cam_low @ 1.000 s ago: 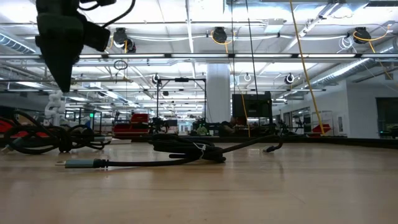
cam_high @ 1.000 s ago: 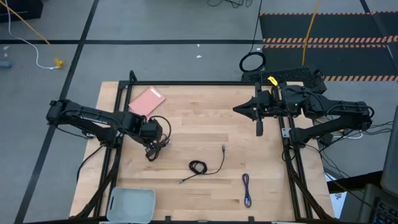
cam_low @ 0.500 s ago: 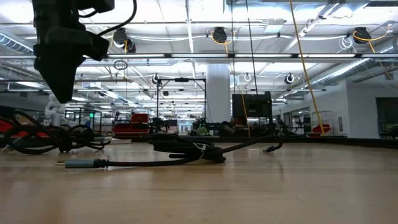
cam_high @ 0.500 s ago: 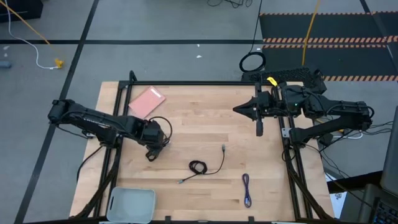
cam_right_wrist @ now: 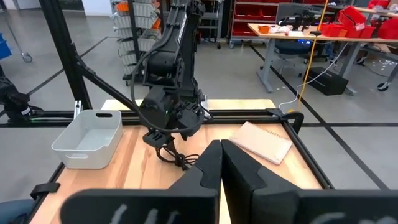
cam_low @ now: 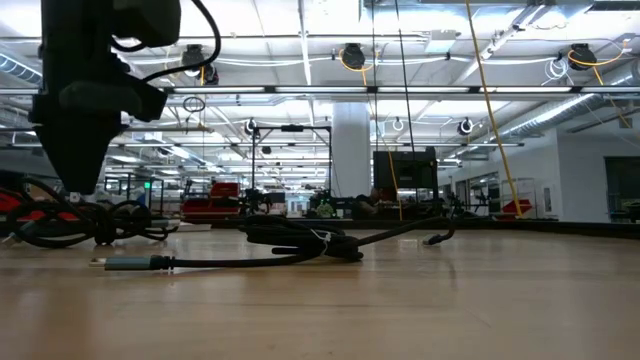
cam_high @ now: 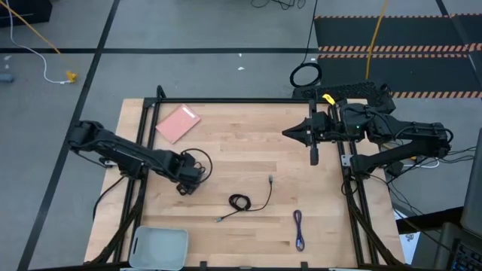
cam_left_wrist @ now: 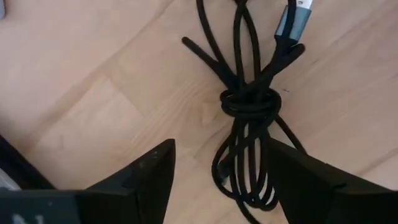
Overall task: Pick and place USB-C Cables
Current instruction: Put the left black charger cable into the white bin
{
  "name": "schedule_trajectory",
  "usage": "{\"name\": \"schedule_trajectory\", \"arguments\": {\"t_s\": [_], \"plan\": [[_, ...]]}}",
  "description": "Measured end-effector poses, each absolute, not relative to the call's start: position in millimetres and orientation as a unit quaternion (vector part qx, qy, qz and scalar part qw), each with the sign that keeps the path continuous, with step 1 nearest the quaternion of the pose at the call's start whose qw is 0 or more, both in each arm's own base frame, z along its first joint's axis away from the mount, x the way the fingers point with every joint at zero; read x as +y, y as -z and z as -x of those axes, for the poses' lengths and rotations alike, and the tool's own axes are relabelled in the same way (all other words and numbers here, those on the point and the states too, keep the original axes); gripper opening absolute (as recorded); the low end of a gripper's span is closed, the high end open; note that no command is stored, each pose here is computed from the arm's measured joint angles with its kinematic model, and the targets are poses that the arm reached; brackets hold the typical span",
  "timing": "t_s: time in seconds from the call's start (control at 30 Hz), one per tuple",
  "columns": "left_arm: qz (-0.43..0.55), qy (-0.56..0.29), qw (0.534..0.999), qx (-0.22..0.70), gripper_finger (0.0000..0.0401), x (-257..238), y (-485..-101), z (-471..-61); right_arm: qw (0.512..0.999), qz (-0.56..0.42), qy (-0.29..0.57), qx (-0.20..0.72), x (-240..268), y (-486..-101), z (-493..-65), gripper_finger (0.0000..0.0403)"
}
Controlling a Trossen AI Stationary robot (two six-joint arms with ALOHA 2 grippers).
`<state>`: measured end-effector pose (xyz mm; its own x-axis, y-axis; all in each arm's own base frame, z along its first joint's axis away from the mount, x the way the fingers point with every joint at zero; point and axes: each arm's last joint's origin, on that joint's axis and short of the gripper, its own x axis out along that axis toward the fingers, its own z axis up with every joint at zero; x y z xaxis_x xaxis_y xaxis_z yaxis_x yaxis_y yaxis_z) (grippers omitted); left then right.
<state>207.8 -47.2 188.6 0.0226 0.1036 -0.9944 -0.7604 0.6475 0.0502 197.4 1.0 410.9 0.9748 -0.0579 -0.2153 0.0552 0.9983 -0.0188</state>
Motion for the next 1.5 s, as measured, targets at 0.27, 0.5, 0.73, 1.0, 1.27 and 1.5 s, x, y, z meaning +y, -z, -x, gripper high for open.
{"name": "schedule_trajectory", "arguments": {"t_s": [0.27, 0.5, 0.73, 1.0, 1.27, 1.5], "plan": [[0.268, -0.322, 0.668, 0.615, 0.0248, -48.7, -183.4, -213.8, 0.993, 0.014, 0.028, 0.111, 1.0, -410.5, -197.3, 0.0], [0.266, -0.328, 0.659, 0.622, 0.0248, -47.0, -170.0, -207.0, 0.993, 0.015, 0.027, 0.115, 1.0, -409.7, -197.1, 0.0], [0.275, -0.298, 0.677, 0.614, 0.0241, -48.7, -166.4, -211.1, 0.993, 0.015, 0.027, 0.116, 1.0, -409.6, -197.2, 0.0], [0.274, -0.294, 0.674, 0.619, 0.019, -48.8, -166.4, -210.3, 0.993, 0.011, 0.028, 0.115, 1.0, -409.6, -197.1, 0.0], [0.265, -0.281, 0.677, 0.627, 0.0148, -49.1, -166.1, -210.0, 0.993, 0.011, 0.028, 0.115, 1.0, -409.6, -197.1, 0.0], [0.256, -0.27, 0.68, 0.632, 0.0114, -49.3, -166.1, -210.0, 0.993, 0.011, 0.028, 0.115, 1.1, -409.6, -197.1, 0.0]]}}
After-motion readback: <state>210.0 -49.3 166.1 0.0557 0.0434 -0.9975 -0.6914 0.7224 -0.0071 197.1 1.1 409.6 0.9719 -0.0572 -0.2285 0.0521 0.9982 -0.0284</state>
